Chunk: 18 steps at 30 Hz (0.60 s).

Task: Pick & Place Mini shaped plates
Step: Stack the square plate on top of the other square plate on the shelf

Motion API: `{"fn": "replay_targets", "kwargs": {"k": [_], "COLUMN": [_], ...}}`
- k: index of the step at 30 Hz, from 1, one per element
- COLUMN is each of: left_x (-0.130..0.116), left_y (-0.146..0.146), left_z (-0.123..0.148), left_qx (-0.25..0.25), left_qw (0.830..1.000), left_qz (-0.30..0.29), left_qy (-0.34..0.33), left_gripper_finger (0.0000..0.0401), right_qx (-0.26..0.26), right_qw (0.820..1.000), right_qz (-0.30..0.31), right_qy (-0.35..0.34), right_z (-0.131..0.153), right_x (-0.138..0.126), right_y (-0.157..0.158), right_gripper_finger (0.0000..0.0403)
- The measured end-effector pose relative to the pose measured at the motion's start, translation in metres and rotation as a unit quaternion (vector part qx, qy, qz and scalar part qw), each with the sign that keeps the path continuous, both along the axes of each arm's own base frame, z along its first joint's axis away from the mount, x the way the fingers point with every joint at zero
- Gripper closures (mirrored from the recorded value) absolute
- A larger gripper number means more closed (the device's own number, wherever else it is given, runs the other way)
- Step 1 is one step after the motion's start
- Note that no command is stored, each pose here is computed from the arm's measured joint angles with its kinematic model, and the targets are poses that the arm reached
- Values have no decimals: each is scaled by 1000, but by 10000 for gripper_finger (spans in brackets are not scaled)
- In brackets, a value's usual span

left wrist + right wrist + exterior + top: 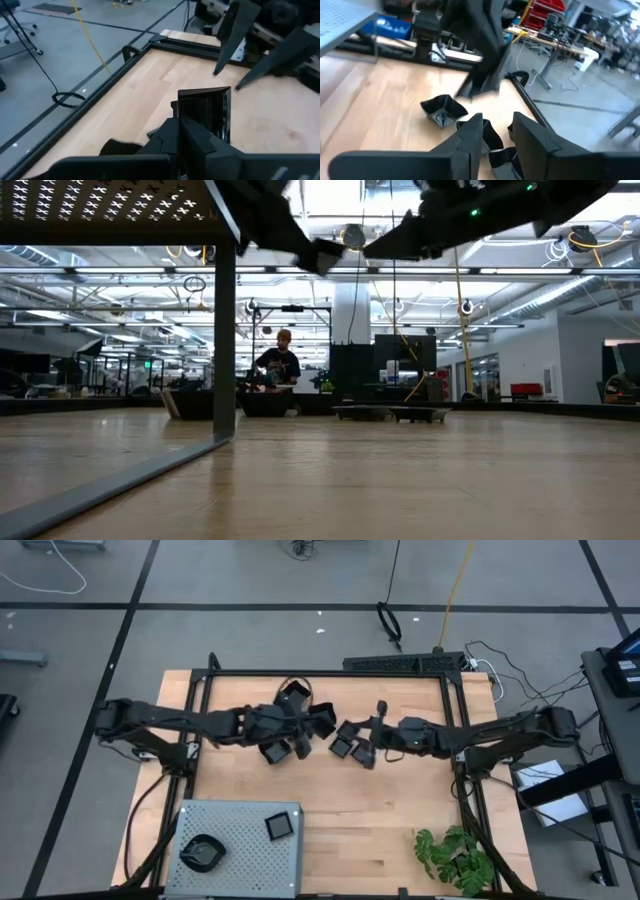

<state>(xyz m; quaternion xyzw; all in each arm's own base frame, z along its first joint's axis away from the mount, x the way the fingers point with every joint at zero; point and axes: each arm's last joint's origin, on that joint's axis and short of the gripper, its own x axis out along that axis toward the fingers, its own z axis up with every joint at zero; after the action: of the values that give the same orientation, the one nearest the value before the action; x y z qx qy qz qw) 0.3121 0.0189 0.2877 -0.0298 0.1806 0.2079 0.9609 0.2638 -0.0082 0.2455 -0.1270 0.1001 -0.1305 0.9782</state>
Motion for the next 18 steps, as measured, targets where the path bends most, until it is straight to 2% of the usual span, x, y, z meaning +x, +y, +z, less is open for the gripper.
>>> {"fn": "replay_targets", "kwargs": {"k": [3,6,8,10,12,15,18], "left_x": [-16,-35,-47,-57,-65,-74,-79], "left_y": [-8,-22,-33,-44,-57,-77,-93], "left_z": [17,26,33,36,39,42,36], "left_qx": [-3,-56,-112,-154,-189,-235,-265], "left_qw": [1000,995,981,956,932,910,902], "left_qz": [-15,-79,-160,-248,-307,-338,-334], "left_qy": [-9,1,4,22,27,40,73], "left_gripper_finger": [396,393,386,383,389,396,388], "right_qx": [-15,-6,-4,-3,1,8,21], "right_qw": [1000,1000,1000,1000,1000,999,999], "right_qz": [12,12,11,9,8,8,6], "right_qy": [7,-7,-10,-9,-14,-33,-40], "right_z": [8,15,19,20,19,19,19], "right_x": [-9,-15,-19,-22,-26,-30,-31], "right_y": [4,5,5,5,5,5,5], "right_gripper_finger": [299,298,299,301,302,302,303]}}
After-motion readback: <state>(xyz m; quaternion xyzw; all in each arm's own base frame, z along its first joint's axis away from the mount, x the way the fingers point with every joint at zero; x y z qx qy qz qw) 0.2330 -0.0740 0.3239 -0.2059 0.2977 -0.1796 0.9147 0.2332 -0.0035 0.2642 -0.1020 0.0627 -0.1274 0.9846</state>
